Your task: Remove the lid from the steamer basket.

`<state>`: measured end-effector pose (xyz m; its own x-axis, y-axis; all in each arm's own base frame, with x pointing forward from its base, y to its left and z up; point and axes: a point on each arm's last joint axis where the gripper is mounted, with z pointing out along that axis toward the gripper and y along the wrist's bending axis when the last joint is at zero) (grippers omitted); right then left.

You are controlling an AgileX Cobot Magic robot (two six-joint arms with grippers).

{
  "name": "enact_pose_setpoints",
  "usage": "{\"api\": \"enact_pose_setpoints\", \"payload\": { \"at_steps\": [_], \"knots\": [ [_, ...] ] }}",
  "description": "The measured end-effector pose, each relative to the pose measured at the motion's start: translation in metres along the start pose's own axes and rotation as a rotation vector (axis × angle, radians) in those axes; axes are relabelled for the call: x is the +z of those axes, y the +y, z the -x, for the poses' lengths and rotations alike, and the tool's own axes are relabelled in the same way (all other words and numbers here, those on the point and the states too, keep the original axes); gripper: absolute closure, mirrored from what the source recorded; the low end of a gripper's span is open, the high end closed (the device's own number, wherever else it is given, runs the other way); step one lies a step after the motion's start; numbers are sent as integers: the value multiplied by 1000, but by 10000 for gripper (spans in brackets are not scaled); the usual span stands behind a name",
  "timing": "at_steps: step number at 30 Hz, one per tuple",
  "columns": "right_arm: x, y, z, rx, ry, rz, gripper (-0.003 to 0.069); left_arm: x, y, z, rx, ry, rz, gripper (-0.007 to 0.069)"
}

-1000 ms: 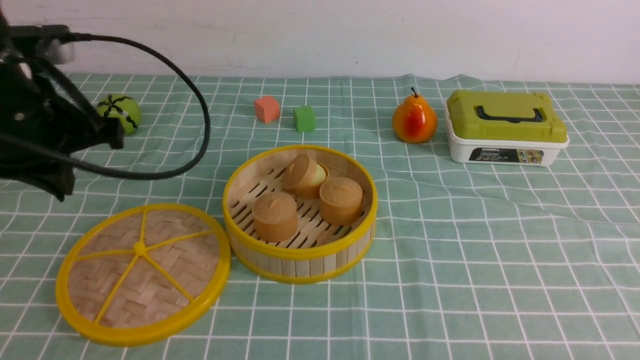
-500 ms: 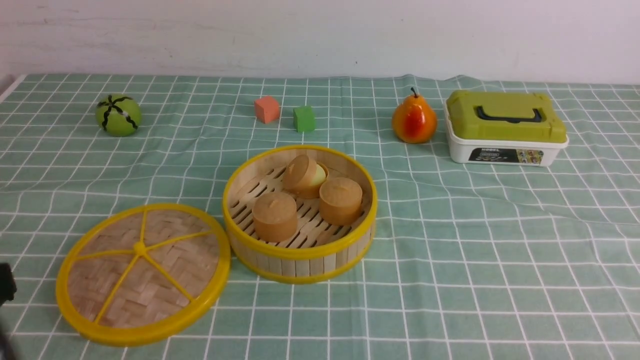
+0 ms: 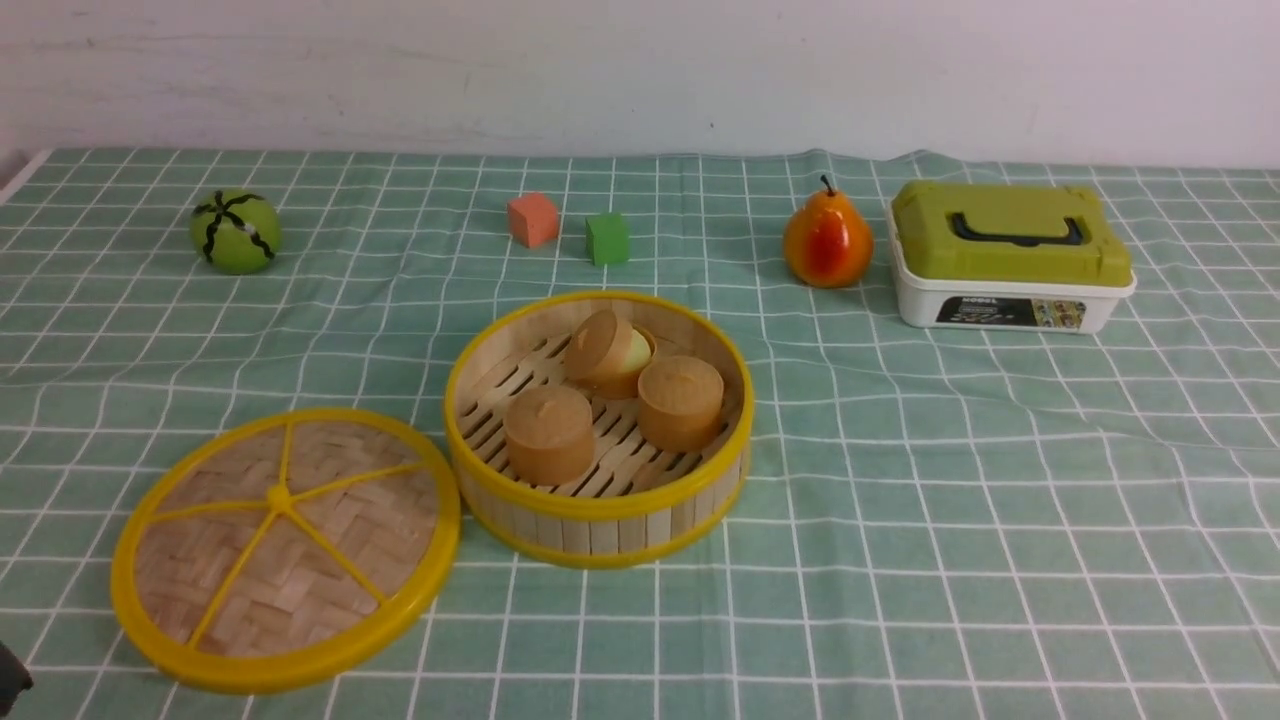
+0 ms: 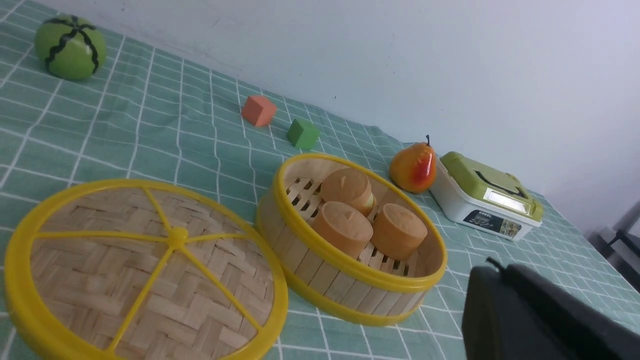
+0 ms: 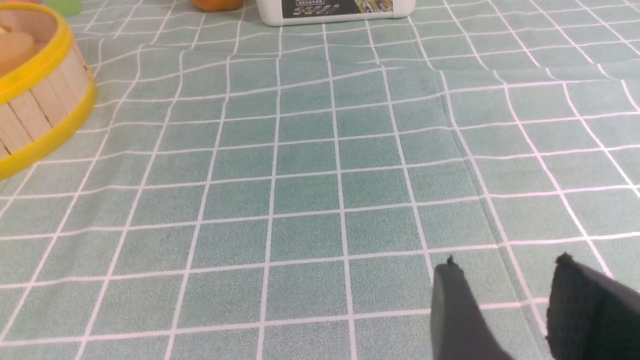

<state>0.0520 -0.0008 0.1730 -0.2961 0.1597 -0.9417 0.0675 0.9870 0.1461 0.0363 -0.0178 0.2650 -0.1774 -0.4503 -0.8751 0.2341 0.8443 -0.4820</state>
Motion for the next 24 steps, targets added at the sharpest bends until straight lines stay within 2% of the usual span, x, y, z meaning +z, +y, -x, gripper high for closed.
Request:
{"api": "enact_pose_setpoints", "payload": {
  "at_steps": [9, 15, 21, 24],
  "knots": [
    [0, 0, 0, 0, 0, 0, 415, 0, 0, -2, 2, 21, 5, 638],
    [0, 0, 0, 0, 0, 0, 415, 2, 6, -6, 75, 35, 43, 638],
    [0, 0, 0, 0, 0, 0, 415, 15, 33, -39, 209, 59, 127, 638],
    [0, 0, 0, 0, 0, 0, 415, 17, 44, -56, 222, 77, 141, 637]
  ]
}}
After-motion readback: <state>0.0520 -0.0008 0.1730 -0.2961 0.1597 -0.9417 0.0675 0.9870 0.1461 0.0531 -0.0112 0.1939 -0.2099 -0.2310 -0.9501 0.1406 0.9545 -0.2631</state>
